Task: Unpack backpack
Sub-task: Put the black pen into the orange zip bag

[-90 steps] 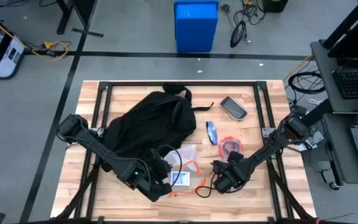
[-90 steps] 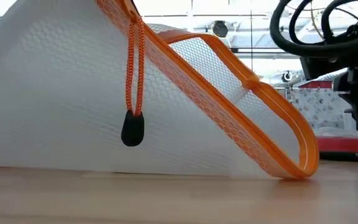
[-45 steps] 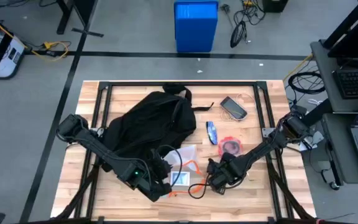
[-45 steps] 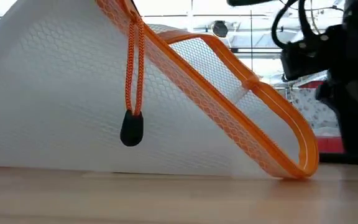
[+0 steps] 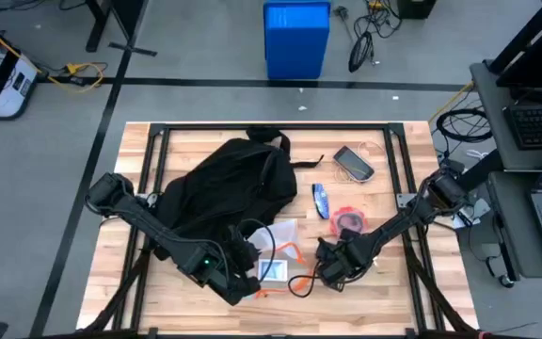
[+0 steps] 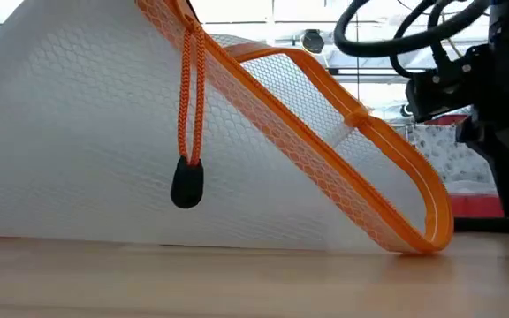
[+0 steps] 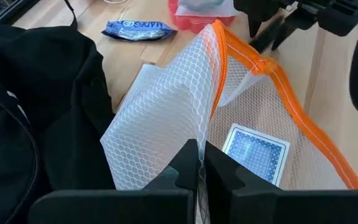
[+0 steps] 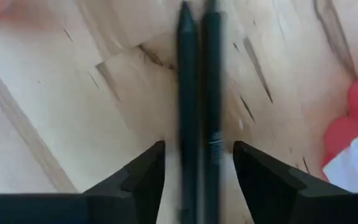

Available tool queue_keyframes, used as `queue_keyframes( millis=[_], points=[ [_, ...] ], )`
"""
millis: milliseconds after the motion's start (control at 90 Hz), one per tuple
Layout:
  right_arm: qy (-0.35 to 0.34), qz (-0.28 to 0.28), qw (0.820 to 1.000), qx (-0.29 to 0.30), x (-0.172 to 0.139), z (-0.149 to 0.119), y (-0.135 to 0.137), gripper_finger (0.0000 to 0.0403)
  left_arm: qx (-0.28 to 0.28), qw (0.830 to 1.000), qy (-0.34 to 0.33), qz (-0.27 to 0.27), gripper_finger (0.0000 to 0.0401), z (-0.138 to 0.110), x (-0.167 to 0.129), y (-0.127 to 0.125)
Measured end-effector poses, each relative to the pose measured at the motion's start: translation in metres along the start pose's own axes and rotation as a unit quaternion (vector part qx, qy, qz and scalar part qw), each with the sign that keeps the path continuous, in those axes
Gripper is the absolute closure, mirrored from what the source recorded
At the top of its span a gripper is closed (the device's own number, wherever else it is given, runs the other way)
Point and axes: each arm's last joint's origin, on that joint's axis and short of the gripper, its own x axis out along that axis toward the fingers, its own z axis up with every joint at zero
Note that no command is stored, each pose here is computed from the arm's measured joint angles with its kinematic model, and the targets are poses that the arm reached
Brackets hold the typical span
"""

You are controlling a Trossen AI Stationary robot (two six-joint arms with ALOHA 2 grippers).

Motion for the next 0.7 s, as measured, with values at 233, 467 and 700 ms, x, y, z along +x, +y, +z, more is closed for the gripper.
queue_keyframes(
  millis=[233,467,700],
  points=[
    [0.004,0.016,1.0,-0.003,0.0032,-0.001,0.0,0.0245,-0.004,1.0,0.0,0.0,0.0401,0.0,0.0,0.0],
    [0.005,0.019,1.0,-0.011,0.0038,-0.0009,0.0005,0.0246,-0.013,1.0,0.0,0.0,0.0401,0.0,0.0,0.0],
    [0.011,0.023,0.999,-0.028,0.0045,-0.0013,0.0006,0.0246,-0.014,1.0,0.003,-0.003,0.0401,-0.0002,0.0,-0.0002]
  ],
)
